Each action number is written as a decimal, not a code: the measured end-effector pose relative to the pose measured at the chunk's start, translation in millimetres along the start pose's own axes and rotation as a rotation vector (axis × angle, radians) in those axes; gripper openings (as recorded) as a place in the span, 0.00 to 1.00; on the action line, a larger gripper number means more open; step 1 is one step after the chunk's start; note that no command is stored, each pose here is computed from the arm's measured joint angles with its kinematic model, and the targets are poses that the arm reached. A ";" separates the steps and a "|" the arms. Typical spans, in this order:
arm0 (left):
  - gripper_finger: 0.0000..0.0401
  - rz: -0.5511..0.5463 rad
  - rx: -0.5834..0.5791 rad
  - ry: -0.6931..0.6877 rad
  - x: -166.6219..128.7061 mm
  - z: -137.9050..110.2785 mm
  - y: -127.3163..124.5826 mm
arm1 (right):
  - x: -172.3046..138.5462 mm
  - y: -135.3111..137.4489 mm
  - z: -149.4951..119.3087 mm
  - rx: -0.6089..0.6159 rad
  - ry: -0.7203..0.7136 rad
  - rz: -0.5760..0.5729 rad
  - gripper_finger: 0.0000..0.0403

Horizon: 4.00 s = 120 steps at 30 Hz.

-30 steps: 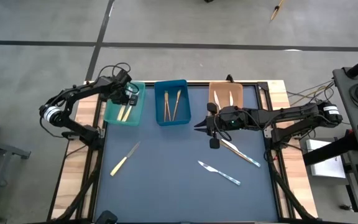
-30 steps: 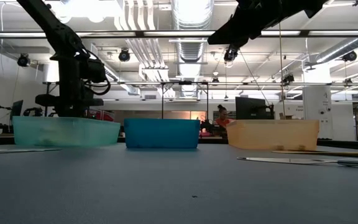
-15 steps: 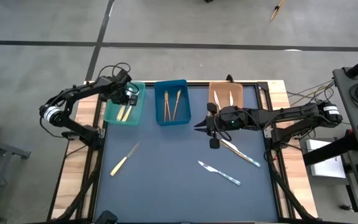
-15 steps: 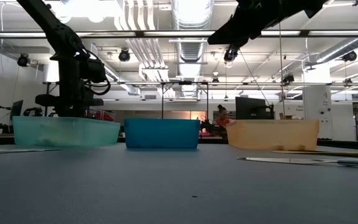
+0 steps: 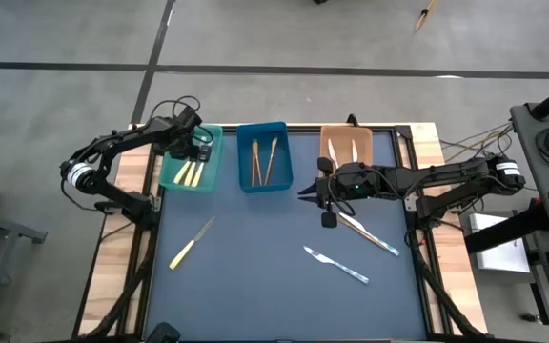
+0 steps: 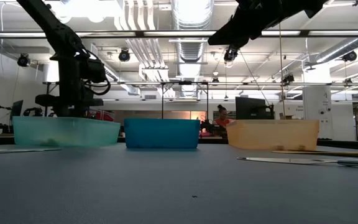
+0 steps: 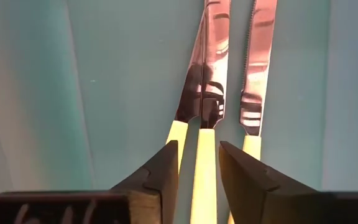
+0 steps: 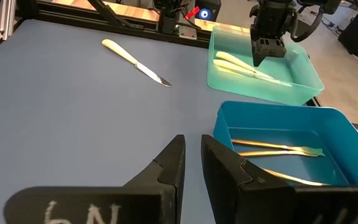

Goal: Sort silverware by color (type)
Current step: Put the gold table knife into the blue bin

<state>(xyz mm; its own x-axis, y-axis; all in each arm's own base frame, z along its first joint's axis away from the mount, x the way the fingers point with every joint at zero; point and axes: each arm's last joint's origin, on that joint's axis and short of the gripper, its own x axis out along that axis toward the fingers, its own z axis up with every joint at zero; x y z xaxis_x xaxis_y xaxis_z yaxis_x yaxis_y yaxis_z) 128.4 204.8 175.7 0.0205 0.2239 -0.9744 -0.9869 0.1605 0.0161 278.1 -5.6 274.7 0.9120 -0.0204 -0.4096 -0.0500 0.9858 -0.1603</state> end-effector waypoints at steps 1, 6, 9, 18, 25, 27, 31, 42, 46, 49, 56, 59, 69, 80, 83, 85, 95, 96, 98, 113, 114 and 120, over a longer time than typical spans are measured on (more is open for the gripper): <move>0.26 0.000 0.009 0.001 0.1 -0.1 0.1 | 0.0 0.1 0.0 0.000 0.000 0.000 0.11; 0.30 -0.013 0.072 -0.025 -6.4 -1.8 -2.0 | 0.0 0.0 0.0 0.008 0.000 0.000 0.11; 0.30 -0.025 0.114 -0.069 -16.5 -5.1 -6.2 | -0.2 0.0 0.1 0.021 -0.001 0.000 0.11; 0.30 -0.196 0.252 -0.343 -72.2 -33.5 -40.4 | -2.4 -1.4 7.7 0.142 -0.025 -0.003 0.11; 0.30 -0.407 0.424 -0.627 -122.2 -85.1 -83.6 | -2.2 -0.1 1.7 0.302 0.030 0.001 0.11; 0.30 -0.438 0.480 -0.690 -131.8 -101.7 -93.2 | -2.0 0.7 -0.2 0.359 0.049 0.002 0.11; 0.30 -0.463 0.576 -0.791 -144.1 -132.7 -108.1 | -1.1 1.8 -5.7 0.478 0.103 -0.003 0.11; 0.30 -0.535 0.847 -0.952 -156.4 -180.9 -137.2 | -3.6 17.9 -16.5 0.684 0.250 0.006 0.11; 0.30 -0.563 0.895 -1.041 -157.8 -182.5 -144.3 | -4.7 24.2 -18.2 0.748 0.282 0.009 0.11; 0.30 -0.630 0.928 -1.124 -153.0 -184.7 -145.8 | -5.7 27.6 -20.4 0.800 0.315 0.004 0.11; 0.30 -0.788 0.967 -1.321 -137.8 -190.8 -136.2 | -11.7 30.0 -35.2 0.970 0.483 -0.082 0.11; 0.30 -0.805 0.971 -1.351 -133.3 -191.9 -130.8 | -15.7 30.7 -42.5 1.035 0.566 -0.136 0.11; 0.30 -0.794 0.954 -1.391 -137.1 -190.2 -118.5 | -33.5 33.8 -65.1 1.209 0.868 -0.323 0.11; 0.30 -0.708 0.923 -1.383 -136.6 -188.1 -112.6 | -45.8 31.8 -76.1 1.092 0.987 -0.442 0.11; 0.30 -0.696 0.937 -1.372 -136.9 -187.9 -111.2 | -45.3 32.2 -79.1 0.976 1.003 -0.378 0.11; 0.30 -0.684 0.947 -1.365 -137.3 -187.7 -110.4 | -45.3 32.9 -81.4 0.931 1.015 -0.350 0.11; 0.30 -0.665 0.968 -1.348 -136.1 -187.9 -109.4 | -42.3 42.5 -88.3 0.851 1.013 -0.270 0.11; 0.30 -0.665 0.969 -1.348 -135.9 -187.9 -109.4 | -40.5 43.7 -88.9 0.862 0.995 -0.264 0.11; 0.30 -0.665 0.968 -1.348 -135.9 -187.9 -109.4 | -36.4 46.9 -89.4 0.873 0.951 -0.242 0.11; 0.30 -0.653 0.986 -1.336 -133.7 -188.5 -109.6 | -29.2 59.8 -84.1 0.842 0.847 -0.158 0.11; 0.30 -0.652 0.986 -1.336 -133.6 -188.5 -109.6 | -28.2 59.7 -83.2 0.845 0.834 -0.154 0.11; 0.30 -0.653 0.986 -1.340 -134.3 -188.3 -109.0 | -7.2 64.1 -86.8 0.821 0.831 -0.138 0.11</move>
<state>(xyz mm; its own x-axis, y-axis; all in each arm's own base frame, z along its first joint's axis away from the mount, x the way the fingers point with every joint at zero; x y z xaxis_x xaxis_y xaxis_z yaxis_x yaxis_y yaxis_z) 203.1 -23.8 262.6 0.9291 0.3656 -0.0558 -0.3257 0.8804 0.3447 233.0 43.2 189.5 0.3287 0.0615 -0.9424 0.5824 0.7724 0.2535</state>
